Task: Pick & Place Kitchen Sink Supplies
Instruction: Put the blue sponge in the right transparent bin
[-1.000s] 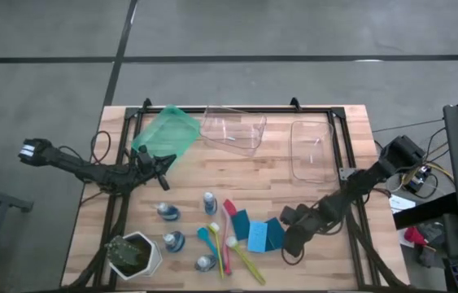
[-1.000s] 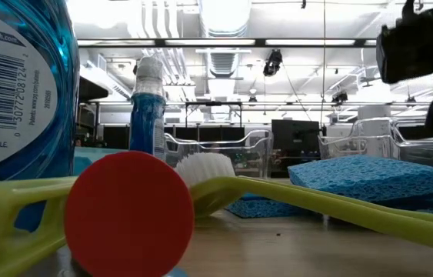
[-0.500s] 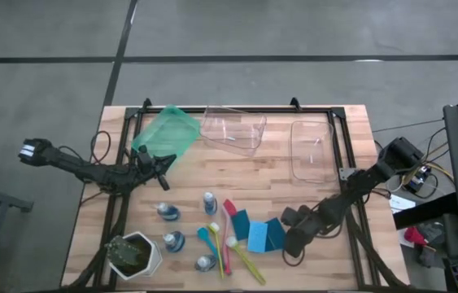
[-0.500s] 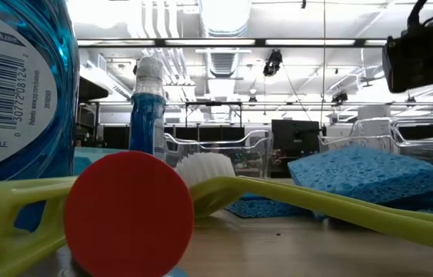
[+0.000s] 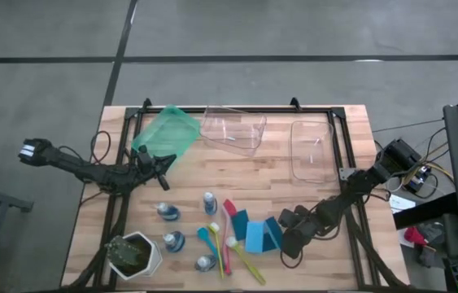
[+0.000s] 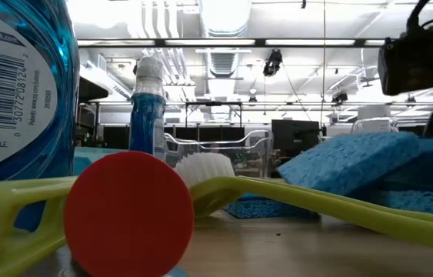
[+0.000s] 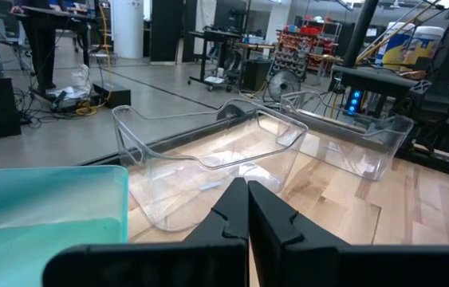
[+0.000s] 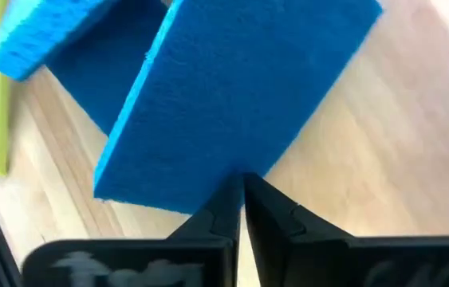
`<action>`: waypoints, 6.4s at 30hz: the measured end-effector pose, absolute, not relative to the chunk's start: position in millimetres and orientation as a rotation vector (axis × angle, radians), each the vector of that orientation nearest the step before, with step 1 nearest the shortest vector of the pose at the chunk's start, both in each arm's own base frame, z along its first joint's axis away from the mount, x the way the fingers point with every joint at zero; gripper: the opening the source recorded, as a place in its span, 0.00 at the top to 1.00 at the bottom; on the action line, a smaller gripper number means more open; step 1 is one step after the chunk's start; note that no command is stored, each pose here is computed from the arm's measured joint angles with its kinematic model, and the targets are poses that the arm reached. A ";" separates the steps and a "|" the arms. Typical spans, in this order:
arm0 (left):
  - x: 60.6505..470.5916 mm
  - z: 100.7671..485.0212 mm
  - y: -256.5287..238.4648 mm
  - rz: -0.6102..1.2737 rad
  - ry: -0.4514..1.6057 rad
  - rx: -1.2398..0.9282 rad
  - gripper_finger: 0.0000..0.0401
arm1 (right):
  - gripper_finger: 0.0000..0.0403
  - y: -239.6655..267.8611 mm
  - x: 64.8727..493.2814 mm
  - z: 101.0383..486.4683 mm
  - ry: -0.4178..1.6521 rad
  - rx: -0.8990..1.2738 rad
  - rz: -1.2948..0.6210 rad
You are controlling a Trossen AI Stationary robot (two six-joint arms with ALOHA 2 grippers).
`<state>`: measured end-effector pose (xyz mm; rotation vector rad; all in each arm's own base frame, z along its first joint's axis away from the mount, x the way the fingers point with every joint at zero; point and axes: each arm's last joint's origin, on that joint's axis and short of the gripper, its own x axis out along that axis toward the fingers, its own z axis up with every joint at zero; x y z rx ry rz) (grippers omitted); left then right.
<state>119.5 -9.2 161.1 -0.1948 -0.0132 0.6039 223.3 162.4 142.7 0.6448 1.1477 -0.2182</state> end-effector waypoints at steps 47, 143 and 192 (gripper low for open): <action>119.4 160.5 -9.2 0.604 -0.008 -0.191 1.00 | 0.56 200.6 225.5 178.7 1.017 0.611 -0.026; 119.3 158.5 -9.2 0.606 0.012 -0.179 1.00 | 0.98 241.5 258.8 181.3 1.296 -0.262 -0.456; 119.1 157.0 -9.1 0.608 0.027 -0.170 1.00 | 0.98 64.4 212.6 300.1 1.114 -0.031 -0.905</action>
